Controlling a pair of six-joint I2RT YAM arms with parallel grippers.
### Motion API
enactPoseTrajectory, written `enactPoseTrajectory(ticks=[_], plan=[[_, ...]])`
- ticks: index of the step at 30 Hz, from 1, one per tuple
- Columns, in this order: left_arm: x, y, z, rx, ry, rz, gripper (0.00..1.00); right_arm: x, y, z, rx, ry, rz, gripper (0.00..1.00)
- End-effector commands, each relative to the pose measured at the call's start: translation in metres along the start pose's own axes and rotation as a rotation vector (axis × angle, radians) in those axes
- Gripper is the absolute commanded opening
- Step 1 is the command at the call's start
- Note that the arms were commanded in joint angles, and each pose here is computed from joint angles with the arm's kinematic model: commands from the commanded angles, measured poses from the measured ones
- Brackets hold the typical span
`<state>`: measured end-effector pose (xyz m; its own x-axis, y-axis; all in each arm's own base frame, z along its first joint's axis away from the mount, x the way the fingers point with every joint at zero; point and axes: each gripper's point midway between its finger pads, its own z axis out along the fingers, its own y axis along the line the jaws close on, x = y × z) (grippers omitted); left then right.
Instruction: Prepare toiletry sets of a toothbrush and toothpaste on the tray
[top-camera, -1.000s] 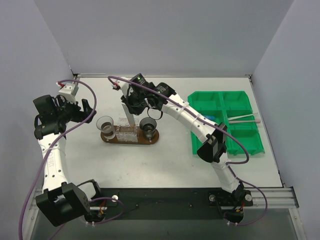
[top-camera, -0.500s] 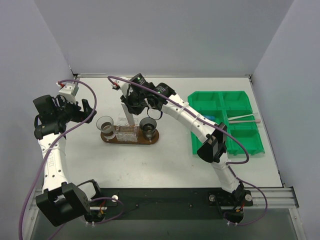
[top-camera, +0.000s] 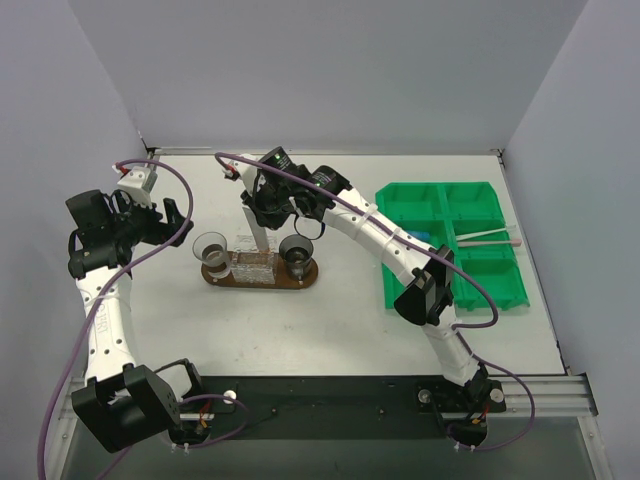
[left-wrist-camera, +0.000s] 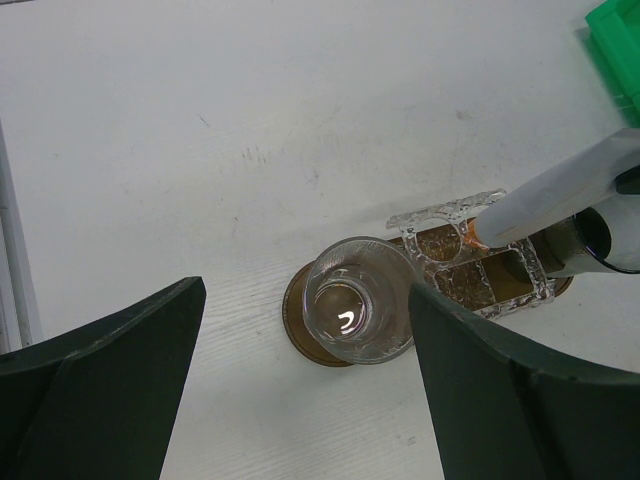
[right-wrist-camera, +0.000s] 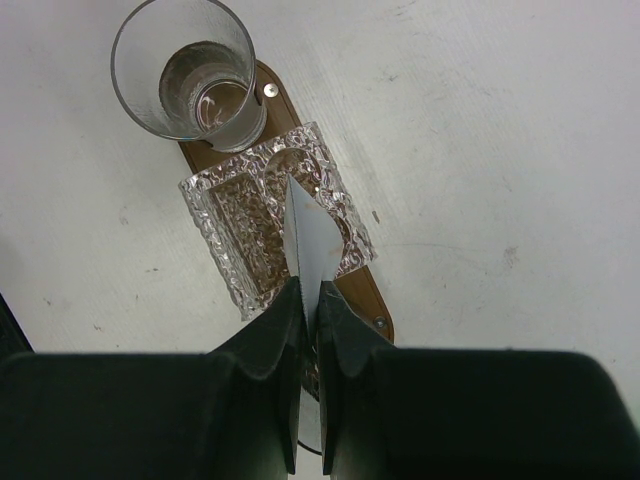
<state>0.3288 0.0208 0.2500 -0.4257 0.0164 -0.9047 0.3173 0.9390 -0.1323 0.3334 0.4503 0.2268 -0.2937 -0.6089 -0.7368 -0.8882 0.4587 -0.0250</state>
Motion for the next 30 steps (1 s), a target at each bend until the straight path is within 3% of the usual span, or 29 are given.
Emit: enactPoseTrajectory(ticks=[1,30], plan=[[-0.0119,0.0000,-0.0002,0.019,-0.039,0.033,0.94,-0.0202,-0.0088,-0.0207,0.036,-0.058,-0.013,0.00],[-0.0081,0.0009,0.0013,0.021,-0.033,0.029,0.94,-0.0180,-0.0084,-0.0130,0.017,-0.053,0.009,0.00]])
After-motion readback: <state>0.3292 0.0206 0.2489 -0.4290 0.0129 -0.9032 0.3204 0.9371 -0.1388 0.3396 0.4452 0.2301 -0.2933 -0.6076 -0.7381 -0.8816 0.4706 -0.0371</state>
